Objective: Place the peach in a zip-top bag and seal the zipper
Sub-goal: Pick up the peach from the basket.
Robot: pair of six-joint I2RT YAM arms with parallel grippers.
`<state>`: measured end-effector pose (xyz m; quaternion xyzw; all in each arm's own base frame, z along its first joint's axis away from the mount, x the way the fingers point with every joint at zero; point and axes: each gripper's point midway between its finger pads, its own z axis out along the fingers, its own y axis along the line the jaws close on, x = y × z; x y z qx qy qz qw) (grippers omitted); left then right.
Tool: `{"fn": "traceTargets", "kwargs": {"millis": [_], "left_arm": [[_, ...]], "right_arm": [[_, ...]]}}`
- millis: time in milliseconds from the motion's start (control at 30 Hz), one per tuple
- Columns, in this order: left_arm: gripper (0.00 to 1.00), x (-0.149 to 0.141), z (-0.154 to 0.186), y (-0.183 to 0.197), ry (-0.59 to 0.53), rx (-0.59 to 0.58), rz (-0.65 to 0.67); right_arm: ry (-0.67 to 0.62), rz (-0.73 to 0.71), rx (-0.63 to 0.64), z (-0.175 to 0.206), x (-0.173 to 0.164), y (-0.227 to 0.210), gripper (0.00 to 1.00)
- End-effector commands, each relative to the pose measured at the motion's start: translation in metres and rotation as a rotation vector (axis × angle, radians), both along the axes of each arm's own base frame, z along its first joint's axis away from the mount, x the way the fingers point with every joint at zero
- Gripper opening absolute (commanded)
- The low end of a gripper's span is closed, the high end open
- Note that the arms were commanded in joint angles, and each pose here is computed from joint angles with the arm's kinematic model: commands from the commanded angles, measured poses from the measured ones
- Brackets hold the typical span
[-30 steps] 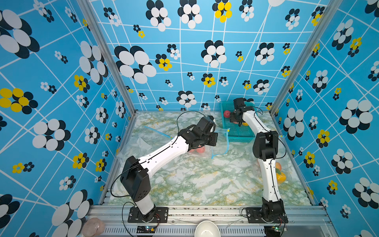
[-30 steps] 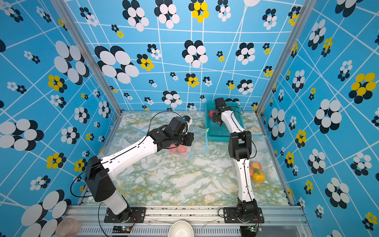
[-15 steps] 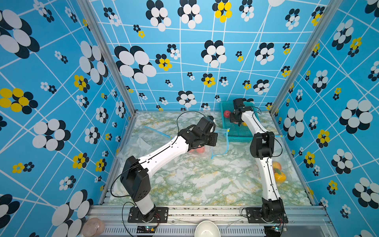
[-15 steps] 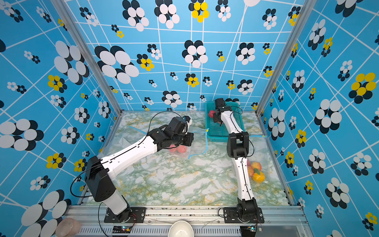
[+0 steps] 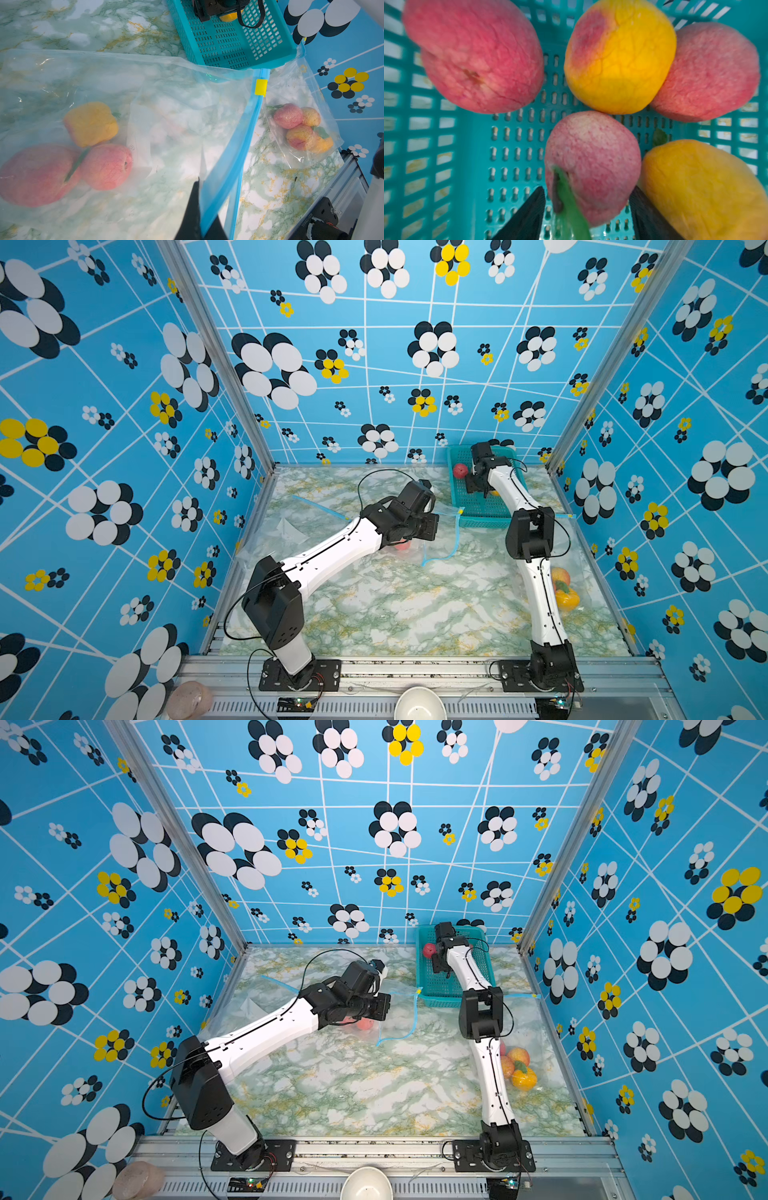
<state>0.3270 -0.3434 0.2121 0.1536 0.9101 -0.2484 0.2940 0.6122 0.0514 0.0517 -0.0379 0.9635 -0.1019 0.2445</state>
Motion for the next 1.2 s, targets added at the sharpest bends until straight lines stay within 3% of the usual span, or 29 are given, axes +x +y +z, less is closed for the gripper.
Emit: {"fn": "traceTargets", "kwargs": {"millis": [0, 133, 300, 500, 833, 1167], "left_arm": [[0.00, -0.001, 0.015, 0.007, -0.030, -0.018, 0.005], [0.00, 0.000, 0.016, 0.006, -0.033, -0.019, 0.003], [0.00, -0.001, 0.016, 0.007, -0.031, -0.015, 0.004], [0.00, -0.001, 0.015, 0.012, -0.032, -0.002, 0.013], [0.00, 0.001, 0.020, 0.018, -0.039, 0.009, 0.032], [0.00, 0.005, 0.020, 0.014, -0.037, 0.010, 0.028]], "right_arm": [[0.011, 0.008, -0.027, -0.008, -0.001, -0.006, 0.65], [-0.060, 0.015, -0.019, 0.005, 0.007, -0.004, 0.64], [-0.142, 0.034, 0.018, 0.023, 0.017, 0.003, 0.70], [-0.123, 0.059, -0.006, 0.010, 0.023, 0.003, 0.73], [-0.120, 0.078, -0.002, -0.008, 0.028, 0.006, 0.67], [-0.215, 0.074, 0.015, 0.035, 0.027, 0.007, 0.62]]}}
